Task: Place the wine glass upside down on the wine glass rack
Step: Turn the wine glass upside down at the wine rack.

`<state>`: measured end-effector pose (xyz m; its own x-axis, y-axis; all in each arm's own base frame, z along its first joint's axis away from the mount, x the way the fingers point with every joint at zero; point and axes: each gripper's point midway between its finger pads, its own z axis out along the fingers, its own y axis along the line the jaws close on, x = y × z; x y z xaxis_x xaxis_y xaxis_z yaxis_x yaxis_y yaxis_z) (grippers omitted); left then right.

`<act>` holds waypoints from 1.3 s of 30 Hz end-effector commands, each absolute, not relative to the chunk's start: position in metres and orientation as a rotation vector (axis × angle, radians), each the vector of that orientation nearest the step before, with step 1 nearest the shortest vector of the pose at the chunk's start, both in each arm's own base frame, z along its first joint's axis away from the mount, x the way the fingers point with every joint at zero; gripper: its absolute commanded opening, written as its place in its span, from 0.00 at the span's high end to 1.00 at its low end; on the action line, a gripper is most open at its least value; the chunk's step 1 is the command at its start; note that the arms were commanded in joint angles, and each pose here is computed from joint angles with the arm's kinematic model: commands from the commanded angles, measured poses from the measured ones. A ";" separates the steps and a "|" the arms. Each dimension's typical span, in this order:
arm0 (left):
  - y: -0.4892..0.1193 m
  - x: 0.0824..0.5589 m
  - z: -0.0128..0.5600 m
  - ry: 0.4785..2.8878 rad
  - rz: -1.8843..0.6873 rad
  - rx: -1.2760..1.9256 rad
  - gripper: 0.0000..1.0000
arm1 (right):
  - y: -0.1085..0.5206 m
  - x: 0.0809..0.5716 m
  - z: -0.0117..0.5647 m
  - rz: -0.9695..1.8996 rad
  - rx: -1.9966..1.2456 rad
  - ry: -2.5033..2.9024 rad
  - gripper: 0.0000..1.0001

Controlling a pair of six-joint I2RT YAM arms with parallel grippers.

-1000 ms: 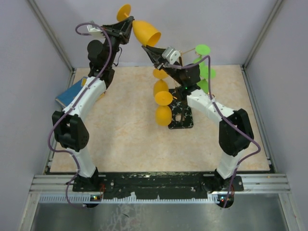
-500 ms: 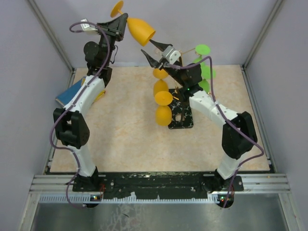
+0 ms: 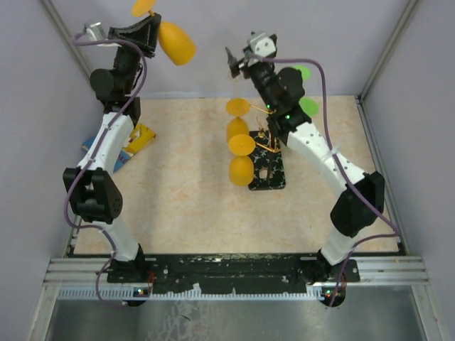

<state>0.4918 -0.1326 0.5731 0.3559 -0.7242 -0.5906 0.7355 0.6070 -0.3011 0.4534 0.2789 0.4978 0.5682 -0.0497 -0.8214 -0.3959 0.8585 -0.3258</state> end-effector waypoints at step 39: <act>-0.381 0.170 0.488 0.435 -1.428 1.187 1.00 | -0.076 0.518 0.412 -0.431 0.363 1.691 0.01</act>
<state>0.1969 -0.3692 0.4786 0.2246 -0.4734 -0.8517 0.9300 -0.1570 0.3325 0.5417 -0.0638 0.3761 -0.2332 -0.0197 -0.9722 0.4208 0.8993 -0.1192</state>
